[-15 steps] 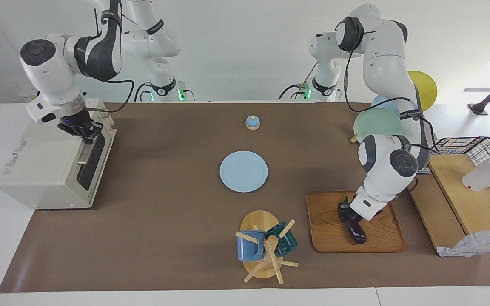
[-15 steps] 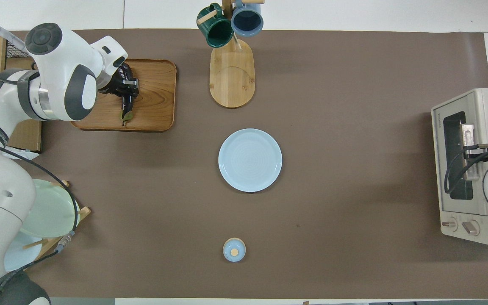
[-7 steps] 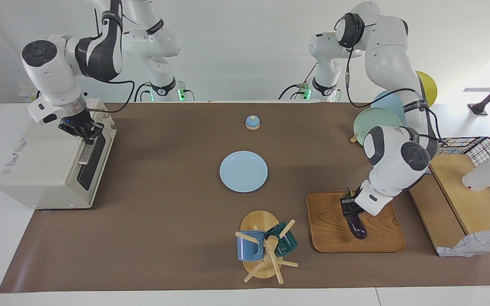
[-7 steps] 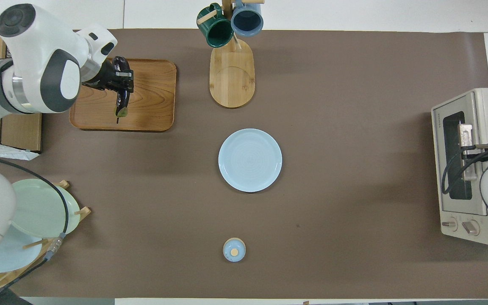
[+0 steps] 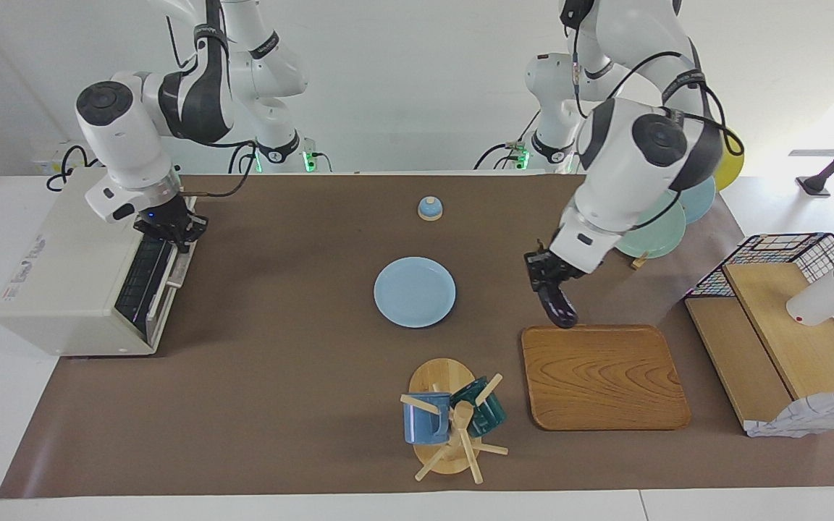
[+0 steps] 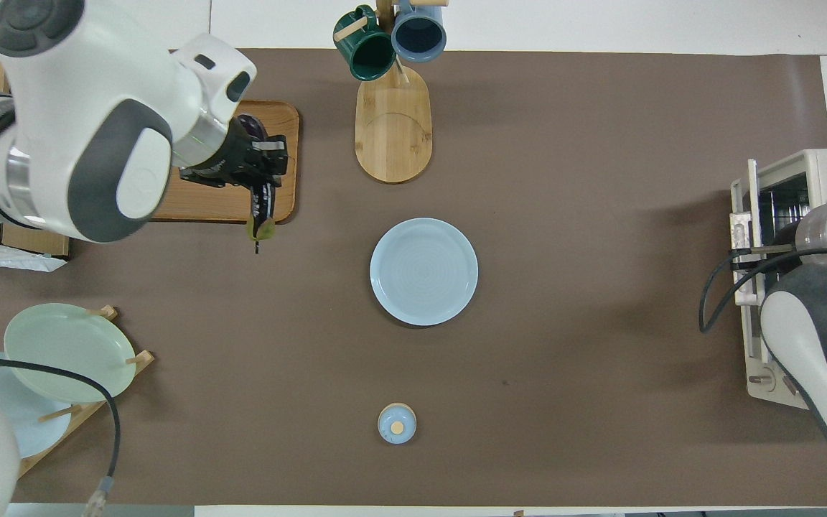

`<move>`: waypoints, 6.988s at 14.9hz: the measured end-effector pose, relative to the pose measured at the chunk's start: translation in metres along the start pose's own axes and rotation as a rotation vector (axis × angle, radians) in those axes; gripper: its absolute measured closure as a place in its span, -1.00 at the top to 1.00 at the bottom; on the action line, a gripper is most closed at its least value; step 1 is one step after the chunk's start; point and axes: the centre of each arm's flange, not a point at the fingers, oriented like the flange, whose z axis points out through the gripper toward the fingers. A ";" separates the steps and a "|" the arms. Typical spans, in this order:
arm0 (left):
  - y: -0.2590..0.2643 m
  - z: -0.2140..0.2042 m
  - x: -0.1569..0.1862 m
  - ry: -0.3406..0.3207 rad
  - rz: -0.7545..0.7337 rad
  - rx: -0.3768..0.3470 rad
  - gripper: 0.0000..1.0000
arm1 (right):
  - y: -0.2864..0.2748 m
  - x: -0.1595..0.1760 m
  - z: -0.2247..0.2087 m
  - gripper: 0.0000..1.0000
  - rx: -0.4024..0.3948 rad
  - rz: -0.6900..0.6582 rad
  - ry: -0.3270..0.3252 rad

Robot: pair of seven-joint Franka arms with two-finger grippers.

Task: Put eggplant into oven
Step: 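Lift the eggplant with the left gripper and carry it toward the plate, then set the eggplant on the blue plate while the right gripper approaches, then grasp the eggplant with the right gripper while the left gripper withdraws, then carry the eggplant with the right gripper into the open oven, then lower the eggplant inside the oven and open the right gripper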

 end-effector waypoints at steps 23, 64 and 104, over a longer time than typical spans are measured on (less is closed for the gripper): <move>0.137 0.198 -0.119 0.044 0.077 -0.069 -0.36 | -0.071 0.014 0.140 -0.98 0.036 0.005 0.059; -0.181 -0.113 -0.059 -0.068 0.156 0.103 1.00 | -0.518 0.005 0.101 -0.94 0.012 0.038 0.104; -0.173 -0.125 -0.057 -0.008 0.169 0.096 1.00 | -0.014 0.028 0.053 -0.08 -0.086 -0.126 -0.078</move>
